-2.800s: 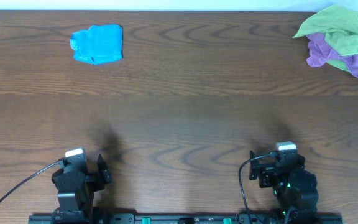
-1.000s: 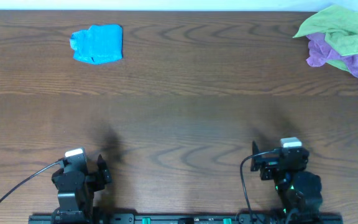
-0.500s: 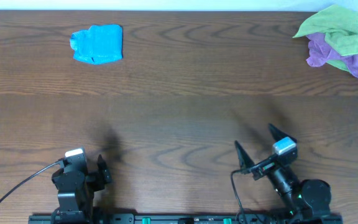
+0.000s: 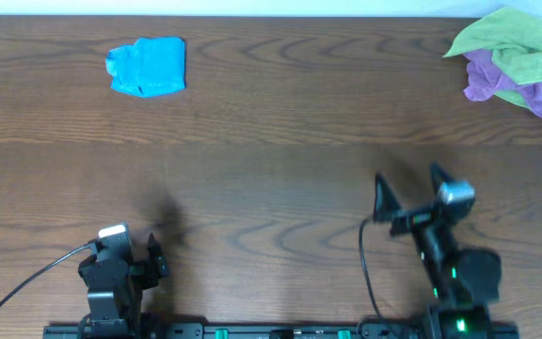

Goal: Fold the cloth
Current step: 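Reach the right gripper to the green and purple cloth pile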

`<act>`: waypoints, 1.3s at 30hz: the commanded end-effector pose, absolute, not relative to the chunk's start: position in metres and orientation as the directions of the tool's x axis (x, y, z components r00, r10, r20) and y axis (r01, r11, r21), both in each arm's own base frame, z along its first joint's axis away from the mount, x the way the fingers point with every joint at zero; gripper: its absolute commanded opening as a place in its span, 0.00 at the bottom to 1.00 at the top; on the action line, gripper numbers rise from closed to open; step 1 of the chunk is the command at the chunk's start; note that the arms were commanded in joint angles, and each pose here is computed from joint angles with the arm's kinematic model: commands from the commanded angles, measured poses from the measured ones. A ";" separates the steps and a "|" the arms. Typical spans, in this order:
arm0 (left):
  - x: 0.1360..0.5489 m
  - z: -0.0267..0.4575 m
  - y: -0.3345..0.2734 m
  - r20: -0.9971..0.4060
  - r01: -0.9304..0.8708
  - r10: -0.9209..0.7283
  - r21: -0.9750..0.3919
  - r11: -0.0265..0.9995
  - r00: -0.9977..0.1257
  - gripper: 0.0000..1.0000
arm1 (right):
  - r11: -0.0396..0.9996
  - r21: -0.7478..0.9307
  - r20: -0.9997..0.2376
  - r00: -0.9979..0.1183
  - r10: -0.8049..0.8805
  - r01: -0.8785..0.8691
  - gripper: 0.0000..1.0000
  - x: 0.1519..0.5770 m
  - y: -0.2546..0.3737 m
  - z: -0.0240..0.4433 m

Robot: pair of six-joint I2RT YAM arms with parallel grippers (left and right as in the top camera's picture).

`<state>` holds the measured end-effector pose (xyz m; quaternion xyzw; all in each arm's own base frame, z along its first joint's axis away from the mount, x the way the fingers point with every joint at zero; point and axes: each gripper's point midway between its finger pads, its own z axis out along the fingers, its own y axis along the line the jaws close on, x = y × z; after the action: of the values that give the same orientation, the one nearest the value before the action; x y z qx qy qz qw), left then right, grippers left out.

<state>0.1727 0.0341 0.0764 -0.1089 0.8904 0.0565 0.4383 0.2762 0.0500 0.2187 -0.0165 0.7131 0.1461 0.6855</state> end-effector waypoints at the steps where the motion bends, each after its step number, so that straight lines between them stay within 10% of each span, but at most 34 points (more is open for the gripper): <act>1: 0.165 0.055 0.034 -0.750 -0.237 -0.140 0.024 0.971 -0.647 0.95 | 0.977 0.202 -0.971 -0.148 0.190 -0.071 0.99 0.316 0.021 0.212; 13: 0.165 0.055 0.034 -0.750 -0.237 -0.140 0.024 0.971 -0.647 0.95 | 0.954 0.167 -0.824 -0.497 0.273 0.249 0.99 0.484 -0.135 0.173; 39: 0.165 0.055 0.034 -0.750 -0.237 -0.140 0.024 0.971 -0.647 0.95 | 0.903 0.347 -0.639 -0.641 0.424 0.252 0.99 0.557 -0.244 0.117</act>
<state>0.1727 0.0341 0.0762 -0.1090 0.8905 0.0562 0.4382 0.5472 -0.2648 0.0942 0.2249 0.9074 0.0404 0.3526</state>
